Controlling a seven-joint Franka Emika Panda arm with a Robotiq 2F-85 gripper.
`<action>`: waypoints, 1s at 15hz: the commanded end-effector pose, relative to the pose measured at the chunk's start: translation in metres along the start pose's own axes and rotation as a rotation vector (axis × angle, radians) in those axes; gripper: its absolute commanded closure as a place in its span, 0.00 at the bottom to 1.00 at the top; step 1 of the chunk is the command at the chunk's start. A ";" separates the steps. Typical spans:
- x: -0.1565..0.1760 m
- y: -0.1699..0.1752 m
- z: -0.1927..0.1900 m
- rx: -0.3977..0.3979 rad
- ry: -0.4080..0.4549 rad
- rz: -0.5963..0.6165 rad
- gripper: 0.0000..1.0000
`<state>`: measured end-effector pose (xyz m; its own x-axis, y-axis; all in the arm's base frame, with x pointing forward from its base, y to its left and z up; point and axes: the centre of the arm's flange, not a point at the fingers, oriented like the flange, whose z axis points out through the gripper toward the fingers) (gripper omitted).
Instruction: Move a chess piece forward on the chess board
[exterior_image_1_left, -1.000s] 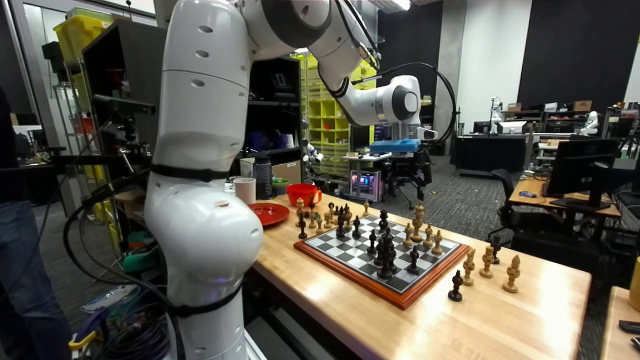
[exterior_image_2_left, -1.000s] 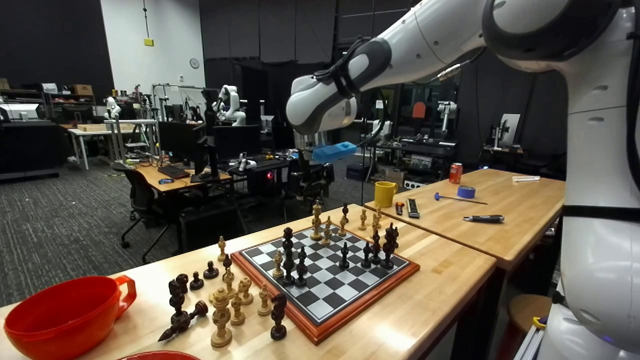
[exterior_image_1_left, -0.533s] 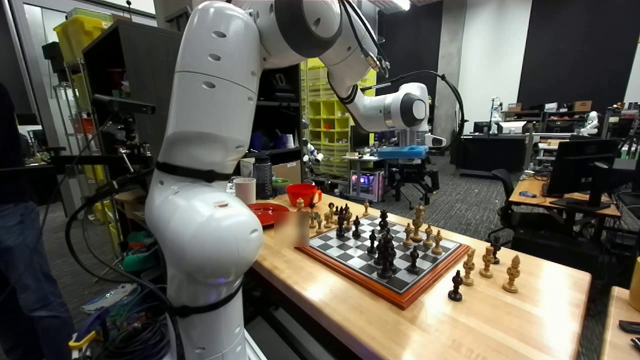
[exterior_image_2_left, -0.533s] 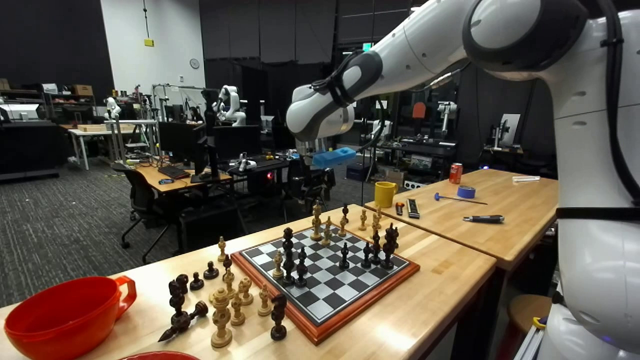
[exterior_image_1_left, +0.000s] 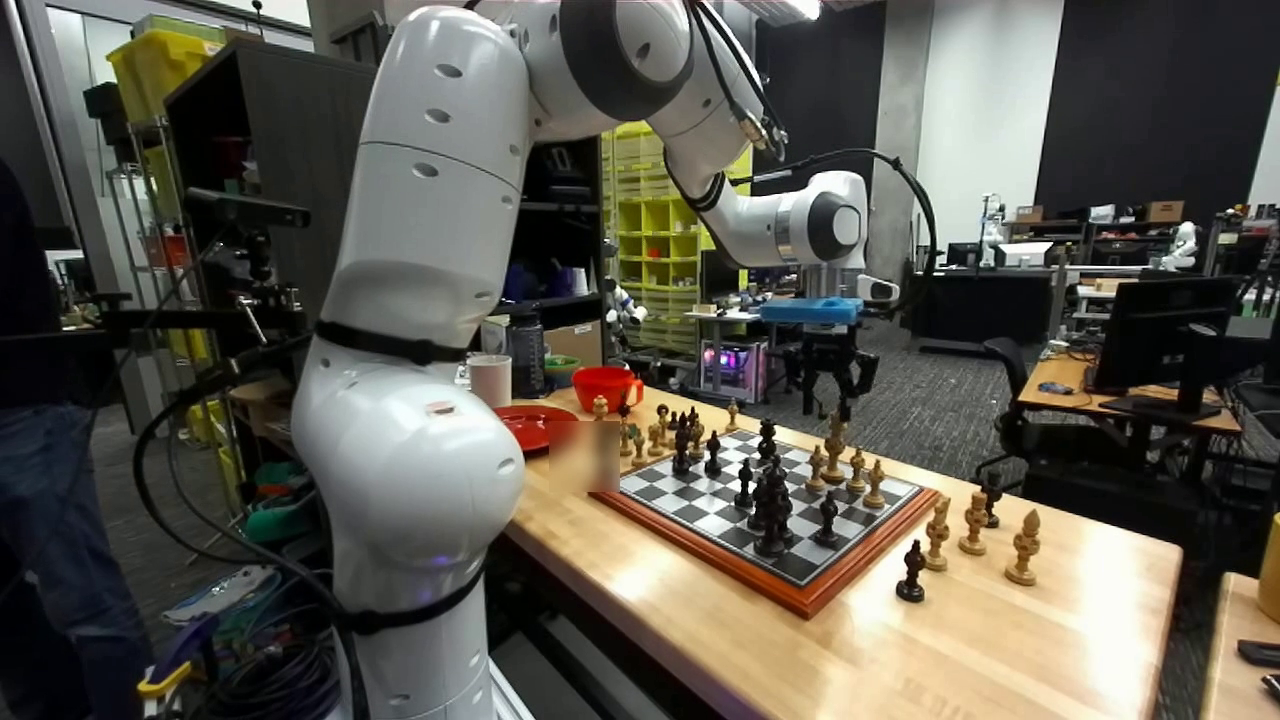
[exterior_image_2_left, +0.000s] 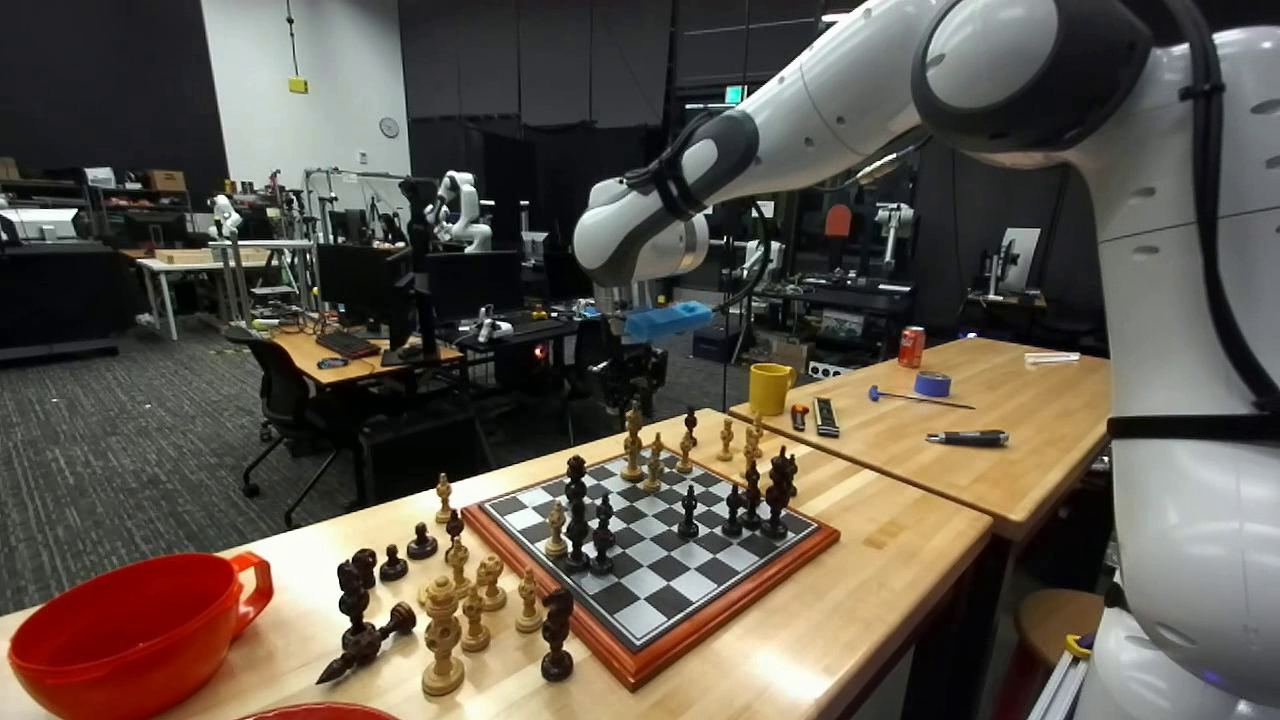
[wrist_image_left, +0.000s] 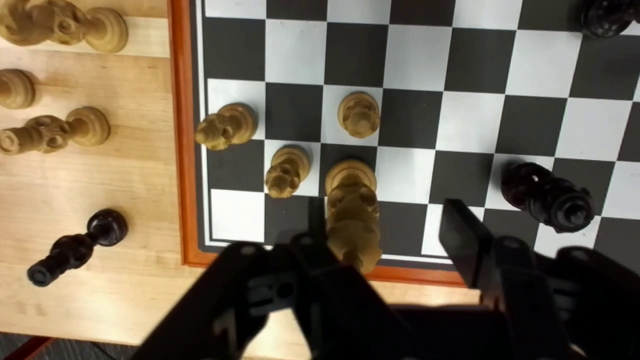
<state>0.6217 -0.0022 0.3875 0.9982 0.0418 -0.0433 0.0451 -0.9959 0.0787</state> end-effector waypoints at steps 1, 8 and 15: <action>0.002 -0.005 -0.004 0.016 -0.008 -0.022 0.71; 0.003 -0.010 -0.009 -0.006 0.000 -0.026 1.00; 0.003 -0.010 -0.014 -0.007 0.008 -0.034 0.68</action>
<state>0.6248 0.0065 0.3920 0.9977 0.0567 -0.0367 0.0594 -0.9952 0.0777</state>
